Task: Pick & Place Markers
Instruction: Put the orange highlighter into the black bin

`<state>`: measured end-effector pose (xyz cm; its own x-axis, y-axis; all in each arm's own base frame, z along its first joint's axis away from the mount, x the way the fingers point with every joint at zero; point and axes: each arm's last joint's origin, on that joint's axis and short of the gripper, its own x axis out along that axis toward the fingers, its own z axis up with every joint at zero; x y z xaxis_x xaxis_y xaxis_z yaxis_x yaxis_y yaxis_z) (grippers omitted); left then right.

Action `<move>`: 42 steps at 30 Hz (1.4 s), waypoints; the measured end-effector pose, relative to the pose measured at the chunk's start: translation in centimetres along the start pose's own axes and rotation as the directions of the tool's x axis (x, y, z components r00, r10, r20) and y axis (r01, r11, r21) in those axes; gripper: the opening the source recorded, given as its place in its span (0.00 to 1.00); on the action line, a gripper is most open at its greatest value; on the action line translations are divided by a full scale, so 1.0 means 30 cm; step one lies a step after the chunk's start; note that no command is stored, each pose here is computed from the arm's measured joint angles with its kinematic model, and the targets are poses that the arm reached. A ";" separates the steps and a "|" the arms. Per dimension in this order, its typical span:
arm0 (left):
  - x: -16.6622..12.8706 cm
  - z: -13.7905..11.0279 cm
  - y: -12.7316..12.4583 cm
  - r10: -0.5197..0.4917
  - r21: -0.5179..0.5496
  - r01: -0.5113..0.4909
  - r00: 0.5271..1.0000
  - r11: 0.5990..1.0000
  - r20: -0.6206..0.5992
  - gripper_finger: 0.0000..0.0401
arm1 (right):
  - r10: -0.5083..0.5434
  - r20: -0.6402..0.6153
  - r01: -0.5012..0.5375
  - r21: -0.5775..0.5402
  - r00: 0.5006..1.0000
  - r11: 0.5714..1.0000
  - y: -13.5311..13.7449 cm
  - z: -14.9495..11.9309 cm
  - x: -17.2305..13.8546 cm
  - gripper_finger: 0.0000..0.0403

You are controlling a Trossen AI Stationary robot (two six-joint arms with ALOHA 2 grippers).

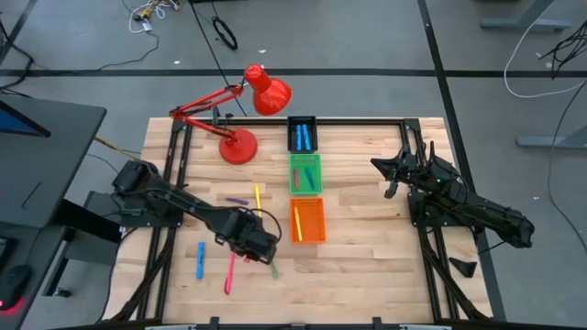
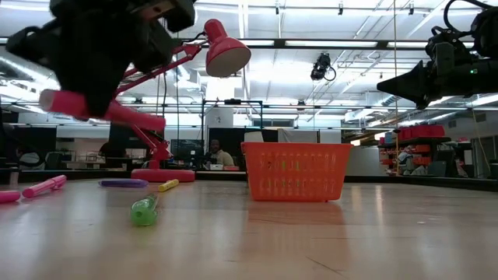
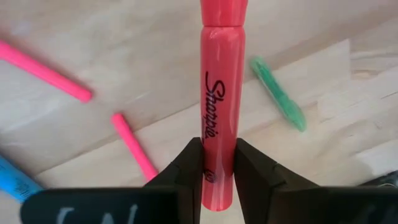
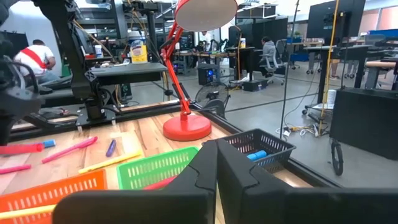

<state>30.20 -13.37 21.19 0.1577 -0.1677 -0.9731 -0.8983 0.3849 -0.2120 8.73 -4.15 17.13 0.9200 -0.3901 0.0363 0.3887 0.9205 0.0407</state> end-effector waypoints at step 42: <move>-0.229 0.401 0.033 -0.023 -0.136 0.029 0.999 0.990 0.042 0.18 | 0.001 0.000 -0.001 0.000 1.000 1.000 0.000 0.000 0.000 0.03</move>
<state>33.17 -0.93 26.59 0.1957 -0.1384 -0.9709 -0.9408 0.2530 -0.2257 8.73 -4.14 17.13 0.9203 -0.3896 0.0362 0.3882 0.9207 0.0407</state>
